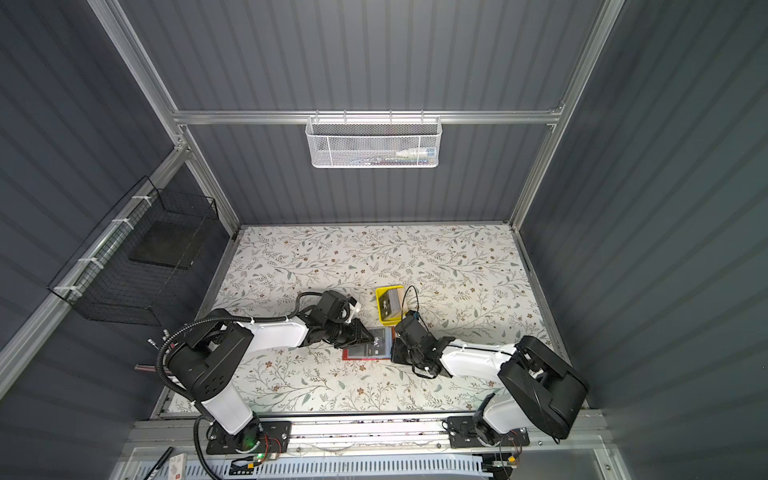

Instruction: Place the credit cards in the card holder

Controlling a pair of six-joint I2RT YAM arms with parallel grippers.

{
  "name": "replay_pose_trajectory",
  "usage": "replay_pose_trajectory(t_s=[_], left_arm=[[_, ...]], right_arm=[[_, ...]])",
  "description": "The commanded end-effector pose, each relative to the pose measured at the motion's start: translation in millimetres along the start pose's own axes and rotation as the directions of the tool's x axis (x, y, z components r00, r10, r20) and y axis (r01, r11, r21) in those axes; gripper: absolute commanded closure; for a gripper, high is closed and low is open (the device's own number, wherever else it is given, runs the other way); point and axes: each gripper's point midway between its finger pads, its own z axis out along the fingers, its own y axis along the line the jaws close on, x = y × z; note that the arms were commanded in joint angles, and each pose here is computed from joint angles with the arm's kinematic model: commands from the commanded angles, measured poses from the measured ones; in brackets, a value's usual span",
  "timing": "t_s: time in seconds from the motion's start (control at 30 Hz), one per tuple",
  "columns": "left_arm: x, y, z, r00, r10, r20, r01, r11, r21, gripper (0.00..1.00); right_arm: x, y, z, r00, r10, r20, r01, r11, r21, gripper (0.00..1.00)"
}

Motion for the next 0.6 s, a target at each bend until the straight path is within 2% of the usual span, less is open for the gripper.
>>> replay_pose_trajectory(t_s=[0.0, 0.57], left_arm=[[4.8, 10.4, -4.3, 1.000, 0.006, -0.012, -0.007, 0.997, -0.075, 0.76], [2.6, 6.6, -12.7, 0.999, 0.035, -0.008, -0.036, 0.991, -0.129, 0.75]], right_arm=[[26.1, -34.0, 5.2, 0.997, -0.004, -0.077, 0.013, 0.993, 0.116, 0.85], [27.0, -35.2, 6.2, 0.997, -0.002, -0.077, 0.011, 0.993, 0.121, 0.85]])
